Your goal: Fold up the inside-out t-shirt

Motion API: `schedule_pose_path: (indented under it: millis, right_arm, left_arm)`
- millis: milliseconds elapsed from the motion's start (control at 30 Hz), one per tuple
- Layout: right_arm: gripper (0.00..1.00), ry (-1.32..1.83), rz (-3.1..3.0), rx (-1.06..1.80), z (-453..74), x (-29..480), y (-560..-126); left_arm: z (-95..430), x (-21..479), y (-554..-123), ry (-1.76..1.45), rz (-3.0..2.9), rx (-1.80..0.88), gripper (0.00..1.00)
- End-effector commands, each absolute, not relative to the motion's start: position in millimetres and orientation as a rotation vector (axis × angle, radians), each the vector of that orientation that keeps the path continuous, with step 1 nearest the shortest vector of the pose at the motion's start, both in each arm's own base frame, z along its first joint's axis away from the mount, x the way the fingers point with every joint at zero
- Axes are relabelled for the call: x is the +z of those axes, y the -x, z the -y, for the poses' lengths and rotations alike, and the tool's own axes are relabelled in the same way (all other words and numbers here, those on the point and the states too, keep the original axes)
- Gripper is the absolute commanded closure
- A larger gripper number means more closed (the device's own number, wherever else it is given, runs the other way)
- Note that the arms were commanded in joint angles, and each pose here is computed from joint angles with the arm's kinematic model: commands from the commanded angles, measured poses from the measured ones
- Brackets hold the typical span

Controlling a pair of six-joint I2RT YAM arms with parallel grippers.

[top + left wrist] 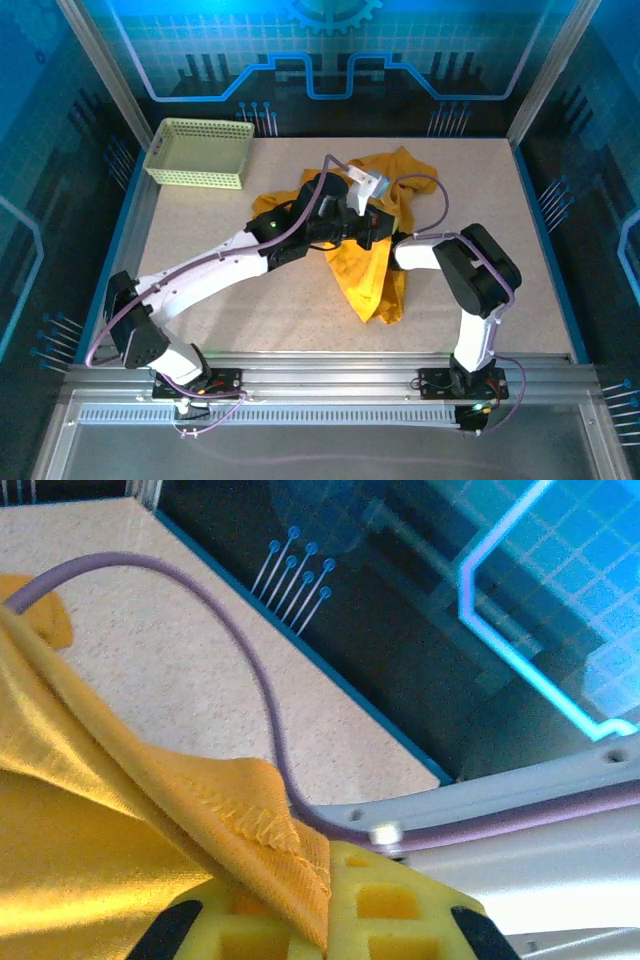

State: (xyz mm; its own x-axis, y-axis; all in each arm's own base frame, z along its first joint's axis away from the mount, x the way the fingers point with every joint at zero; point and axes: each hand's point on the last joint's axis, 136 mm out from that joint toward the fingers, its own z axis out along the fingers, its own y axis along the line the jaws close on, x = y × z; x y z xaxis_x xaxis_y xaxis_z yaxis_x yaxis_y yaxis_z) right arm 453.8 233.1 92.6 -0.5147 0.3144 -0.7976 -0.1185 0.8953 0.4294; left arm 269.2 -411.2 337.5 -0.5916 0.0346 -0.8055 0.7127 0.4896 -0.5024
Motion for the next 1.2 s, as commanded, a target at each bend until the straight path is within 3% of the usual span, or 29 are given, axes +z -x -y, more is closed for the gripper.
schedule_pose_path:
  millis: [0,233,800,1033,1167]
  right_arm:
    - [0.13,-0.202,-2.082,0.522,-231,86,-463]
    - [0.00,-0.253,-2.215,0.401,-235,65,-471]
    - [0.00,-0.352,-2.715,-0.149,-234,8,-461]
    - [0.00,-0.363,-2.775,-0.217,-230,-6,-449]
    - [0.10,-0.350,-2.792,-0.233,-230,-12,-446]
  left_arm:
    - [421,385,-250,-0.646,-1.845,-1.251,1.00]
    - [440,417,-227,-0.696,-1.752,-1.334,1.00]
    - [394,472,-236,-0.570,-1.592,-1.160,1.00]
    - [360,453,-271,-0.413,-1.652,-1.093,1.00]
    - [340,438,-286,-0.334,-1.689,-1.043,1.00]
